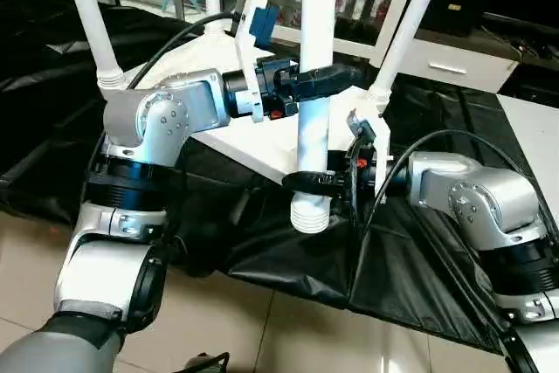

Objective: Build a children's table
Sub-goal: Pick table leg

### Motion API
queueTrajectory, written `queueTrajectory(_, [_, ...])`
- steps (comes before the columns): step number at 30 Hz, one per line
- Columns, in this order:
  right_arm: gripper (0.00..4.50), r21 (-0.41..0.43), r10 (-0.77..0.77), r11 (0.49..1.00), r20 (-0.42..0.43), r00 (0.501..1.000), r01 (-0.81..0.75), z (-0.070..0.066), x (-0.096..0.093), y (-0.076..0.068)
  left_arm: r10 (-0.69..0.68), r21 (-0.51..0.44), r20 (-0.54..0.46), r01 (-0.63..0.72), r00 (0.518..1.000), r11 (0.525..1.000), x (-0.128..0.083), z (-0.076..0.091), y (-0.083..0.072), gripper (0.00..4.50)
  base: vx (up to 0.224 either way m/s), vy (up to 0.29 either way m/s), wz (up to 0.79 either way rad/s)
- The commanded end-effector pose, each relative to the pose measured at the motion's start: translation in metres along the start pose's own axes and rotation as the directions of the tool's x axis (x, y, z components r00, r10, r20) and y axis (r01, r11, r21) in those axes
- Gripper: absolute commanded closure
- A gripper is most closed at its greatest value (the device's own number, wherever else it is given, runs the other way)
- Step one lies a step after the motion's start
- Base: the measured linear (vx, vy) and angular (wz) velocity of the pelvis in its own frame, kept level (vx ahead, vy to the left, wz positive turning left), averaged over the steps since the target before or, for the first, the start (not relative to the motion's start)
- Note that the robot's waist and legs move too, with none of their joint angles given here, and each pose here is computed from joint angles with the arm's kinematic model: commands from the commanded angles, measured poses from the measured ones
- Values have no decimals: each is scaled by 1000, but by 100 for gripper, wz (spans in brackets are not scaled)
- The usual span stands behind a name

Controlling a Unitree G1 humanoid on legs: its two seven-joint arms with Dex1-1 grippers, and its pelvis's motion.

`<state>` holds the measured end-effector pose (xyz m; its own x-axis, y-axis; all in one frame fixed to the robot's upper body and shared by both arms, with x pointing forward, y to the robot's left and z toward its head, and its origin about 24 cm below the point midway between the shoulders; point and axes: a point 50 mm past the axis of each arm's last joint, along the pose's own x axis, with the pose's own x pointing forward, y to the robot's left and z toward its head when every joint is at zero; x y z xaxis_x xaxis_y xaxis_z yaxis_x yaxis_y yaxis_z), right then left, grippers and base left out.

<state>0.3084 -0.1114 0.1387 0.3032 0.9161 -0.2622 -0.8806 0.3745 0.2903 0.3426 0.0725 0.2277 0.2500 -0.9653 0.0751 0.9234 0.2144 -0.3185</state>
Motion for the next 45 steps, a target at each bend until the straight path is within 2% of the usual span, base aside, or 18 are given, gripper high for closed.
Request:
queueTrajectory(1, [103,4,-31,1000,-28,999,31,-1,-1,-4,-70,42,-5,70,998,997,9,7,-12,271,0,0,0])
queueTrajectory(8, [103,53,59,997,-2,998,-59,0,3,2,-80,53,-6,80,997,995,8,7,-13,272,0,0,0])
queueTrajectory(12, [150,79,77,994,4,997,-77,-1,2,1,-81,57,-9,81,997,995,7,6,-13,273,0,0,0])
queueTrajectory(17, [176,83,76,994,1,997,-75,-2,1,0,-78,60,-13,79,997,995,5,6,-12,273,0,0,0])
queueTrajectory(19, [203,83,73,994,0,997,-73,-2,-1,0,-78,64,-19,79,997,995,4,6,-11,273,0,0,0])
queueTrajectory(24, [239,83,75,994,3,997,-75,-1,-3,-1,-92,79,-35,95,995,992,3,5,-12,273,0,0,0])
queueTrajectory(26, [242,82,73,994,6,997,-73,-1,-3,-1,-87,92,-45,91,995,992,3,4,-12,273,0,0,0])
queueTrajectory(28, [244,82,70,994,9,998,-70,-1,-3,-1,-50,117,-58,57,997,991,4,3,-10,217,0,0,0])
queueTrajectory(29, [244,82,70,994,9,998,-70,-1,-3,-1,-50,117,-58,57,997,991,4,3,-10,217,0,0,0])
queueTrajectory(30, [244,83,37,996,47,998,-41,2,-3,-3,-72,68,-66,77,995,995,3,-1,-10,203,0,0,0])
queueTrajectory(34, [247,89,5,996,87,996,-13,4,-4,-6,-97,18,-63,98,993,995,1,-5,-10,169,0,0,0])
queueTrajectory(36, [249,141,-48,990,200,979,19,11,-12,-10,-93,-38,-26,92,995,995,-3,-7,-4,151,0,0,0])
queueTrajectory(37, [249,151,-62,988,219,974,29,12,-13,-11,-93,-46,-20,92,995,995,-3,-7,-3,151,0,0,0])
queueTrajectory(39, [249,199,-141,976,297,944,84,18,-21,-19,-93,-69,-3,93,996,993,-6,-9,0,125,0,0,0])
queueTrajectory(40, [249,254,-216,959,366,905,126,23,-28,-27,-94,-83,9,94,996,992,-7,-10,1,115,0,0,0])
queueTrajectory(41, [250,254,-216,959,366,905,126,23,-28,-27,-94,-83,9,94,996,992,-7,-10,1,110,0,0,0])
queueTrajectory(43, [251,367,-329,918,484,811,153,28,-44,-38,-91,-103,25,93,996,990,-9,-13,4,91,0,0,0])
queueTrajectory(45, [253,392,-357,906,499,789,162,27,-49,-40,-76,-78,16,77,997,994,-9,-15,6,79,0,0,0])
